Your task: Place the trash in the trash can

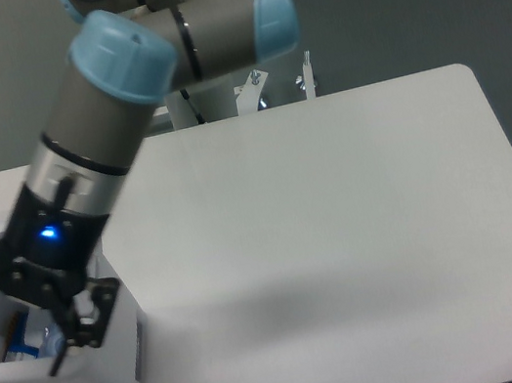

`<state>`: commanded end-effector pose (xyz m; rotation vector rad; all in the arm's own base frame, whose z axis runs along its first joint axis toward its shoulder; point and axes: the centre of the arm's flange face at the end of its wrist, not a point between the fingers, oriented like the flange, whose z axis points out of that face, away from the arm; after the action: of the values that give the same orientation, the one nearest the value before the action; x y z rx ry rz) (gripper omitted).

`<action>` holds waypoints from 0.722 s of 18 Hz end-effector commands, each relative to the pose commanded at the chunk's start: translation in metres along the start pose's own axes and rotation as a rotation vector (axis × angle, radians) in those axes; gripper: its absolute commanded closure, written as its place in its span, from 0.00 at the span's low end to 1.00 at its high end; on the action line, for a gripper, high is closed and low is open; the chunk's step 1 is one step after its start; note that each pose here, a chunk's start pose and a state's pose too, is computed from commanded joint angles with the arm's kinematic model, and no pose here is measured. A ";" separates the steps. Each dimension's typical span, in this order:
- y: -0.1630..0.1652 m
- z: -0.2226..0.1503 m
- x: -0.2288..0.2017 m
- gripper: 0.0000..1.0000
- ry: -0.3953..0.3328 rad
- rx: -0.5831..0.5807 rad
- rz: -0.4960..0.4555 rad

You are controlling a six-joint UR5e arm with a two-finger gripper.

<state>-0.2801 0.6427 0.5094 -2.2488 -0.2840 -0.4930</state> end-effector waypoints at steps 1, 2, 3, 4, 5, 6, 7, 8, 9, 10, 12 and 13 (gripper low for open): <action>0.000 -0.013 -0.018 0.00 -0.021 0.013 -0.007; -0.003 -0.028 -0.028 0.00 -0.039 0.031 -0.012; -0.003 -0.041 -0.041 0.00 -0.057 0.044 -0.024; -0.002 -0.048 -0.056 0.00 -0.072 0.051 -0.041; -0.001 -0.056 -0.070 0.00 -0.087 0.058 -0.057; 0.001 -0.063 -0.087 0.00 -0.101 0.064 -0.077; 0.004 -0.071 -0.102 0.00 -0.117 0.069 -0.095; 0.011 -0.075 -0.119 0.00 -0.129 0.069 -0.120; 0.016 -0.080 -0.132 0.00 -0.139 0.071 -0.137; 0.022 -0.084 -0.145 0.00 -0.148 0.071 -0.157; 0.035 -0.092 -0.174 0.00 -0.167 0.067 -0.172; 0.045 -0.094 -0.186 0.00 -0.173 0.057 -0.157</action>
<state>-0.4556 0.5342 0.4545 -2.2263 -0.5602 -0.3668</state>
